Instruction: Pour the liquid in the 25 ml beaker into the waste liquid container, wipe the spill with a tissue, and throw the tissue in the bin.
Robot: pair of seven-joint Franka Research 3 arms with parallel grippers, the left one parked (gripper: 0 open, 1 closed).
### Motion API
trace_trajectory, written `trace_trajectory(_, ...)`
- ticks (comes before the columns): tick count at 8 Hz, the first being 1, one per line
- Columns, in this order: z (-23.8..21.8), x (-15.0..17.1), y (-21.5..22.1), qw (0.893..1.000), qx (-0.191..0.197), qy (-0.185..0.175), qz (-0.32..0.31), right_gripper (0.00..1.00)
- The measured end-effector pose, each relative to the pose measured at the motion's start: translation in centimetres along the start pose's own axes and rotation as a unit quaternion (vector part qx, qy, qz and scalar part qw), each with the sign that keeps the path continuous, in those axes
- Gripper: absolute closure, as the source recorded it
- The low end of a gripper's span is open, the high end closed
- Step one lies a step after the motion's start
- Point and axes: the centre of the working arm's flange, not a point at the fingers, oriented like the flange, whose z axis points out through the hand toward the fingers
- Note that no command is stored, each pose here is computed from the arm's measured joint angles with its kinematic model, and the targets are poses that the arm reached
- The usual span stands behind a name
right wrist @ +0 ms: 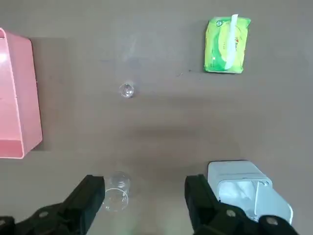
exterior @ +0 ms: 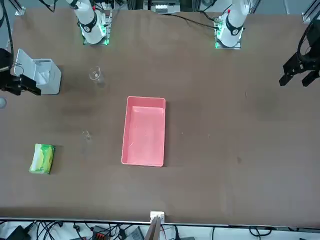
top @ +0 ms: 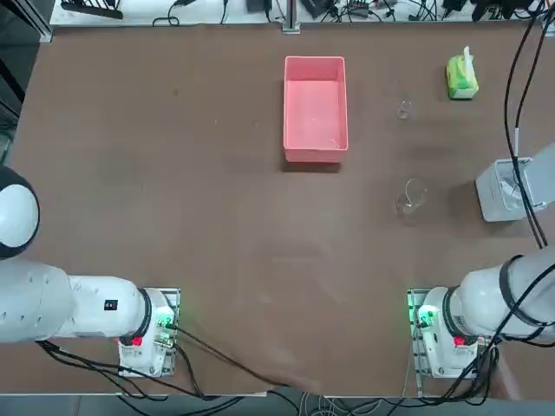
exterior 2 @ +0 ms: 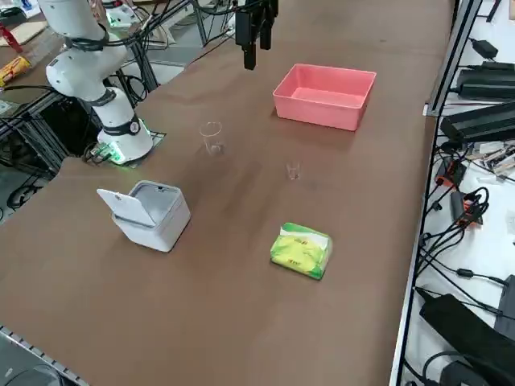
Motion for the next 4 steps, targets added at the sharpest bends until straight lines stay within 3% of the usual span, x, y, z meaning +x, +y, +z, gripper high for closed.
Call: trace_trajectory(4,-0.08,0.06,-0.09,1.000,-0.002,0.003,-0.001,0.00)
